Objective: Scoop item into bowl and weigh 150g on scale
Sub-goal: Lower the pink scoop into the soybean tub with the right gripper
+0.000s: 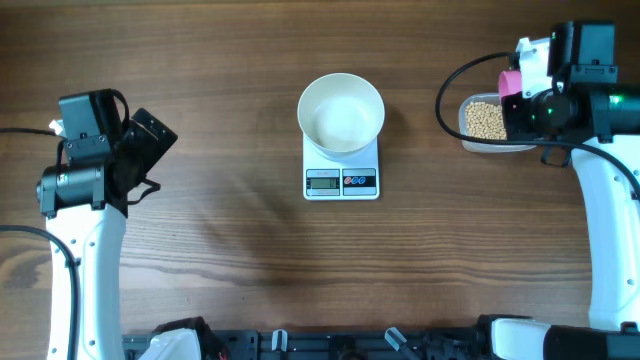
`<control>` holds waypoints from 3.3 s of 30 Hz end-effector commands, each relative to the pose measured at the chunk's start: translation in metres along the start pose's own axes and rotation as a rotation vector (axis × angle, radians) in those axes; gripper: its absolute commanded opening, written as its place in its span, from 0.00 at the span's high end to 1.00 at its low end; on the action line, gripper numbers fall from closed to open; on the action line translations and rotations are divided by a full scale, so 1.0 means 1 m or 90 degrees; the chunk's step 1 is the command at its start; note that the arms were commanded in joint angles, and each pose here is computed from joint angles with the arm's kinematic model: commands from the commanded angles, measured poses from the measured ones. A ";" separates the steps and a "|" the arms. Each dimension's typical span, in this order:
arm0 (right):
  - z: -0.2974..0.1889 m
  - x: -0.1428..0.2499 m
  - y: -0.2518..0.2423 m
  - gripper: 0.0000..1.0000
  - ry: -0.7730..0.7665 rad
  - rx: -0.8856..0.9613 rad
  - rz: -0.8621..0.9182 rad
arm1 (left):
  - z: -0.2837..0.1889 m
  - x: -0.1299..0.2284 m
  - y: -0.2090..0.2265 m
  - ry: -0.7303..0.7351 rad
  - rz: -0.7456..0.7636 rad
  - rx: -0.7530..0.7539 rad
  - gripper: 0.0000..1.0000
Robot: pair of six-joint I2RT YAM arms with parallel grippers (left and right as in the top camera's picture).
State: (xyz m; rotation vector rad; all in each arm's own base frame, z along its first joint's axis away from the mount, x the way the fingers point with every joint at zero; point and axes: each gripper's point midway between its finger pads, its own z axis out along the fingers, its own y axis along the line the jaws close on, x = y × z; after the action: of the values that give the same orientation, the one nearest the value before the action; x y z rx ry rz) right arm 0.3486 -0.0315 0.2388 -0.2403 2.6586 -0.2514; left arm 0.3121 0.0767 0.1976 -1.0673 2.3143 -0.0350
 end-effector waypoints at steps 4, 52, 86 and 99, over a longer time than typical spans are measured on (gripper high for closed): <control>0.003 0.003 -0.008 0.96 0.013 0.028 0.005 | 0.001 -0.002 0.004 -0.003 -0.002 -0.011 0.00; 0.003 0.006 -0.001 0.96 0.018 0.004 0.071 | 0.001 -0.002 0.004 -0.003 -0.002 -0.011 0.00; 0.040 -0.011 0.005 0.96 -0.005 -0.014 -0.035 | 0.001 -0.002 0.004 -0.003 -0.002 -0.011 0.00; 0.063 0.003 -0.034 0.96 0.046 0.049 0.020 | 0.001 -0.002 0.004 -0.003 -0.002 -0.011 0.00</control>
State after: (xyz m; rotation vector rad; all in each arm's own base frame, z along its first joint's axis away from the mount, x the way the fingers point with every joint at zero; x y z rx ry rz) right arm 0.3803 -0.0587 0.1998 -0.2373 2.6719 -0.3331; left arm 0.3121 0.0767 0.1976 -1.0673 2.3143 -0.0350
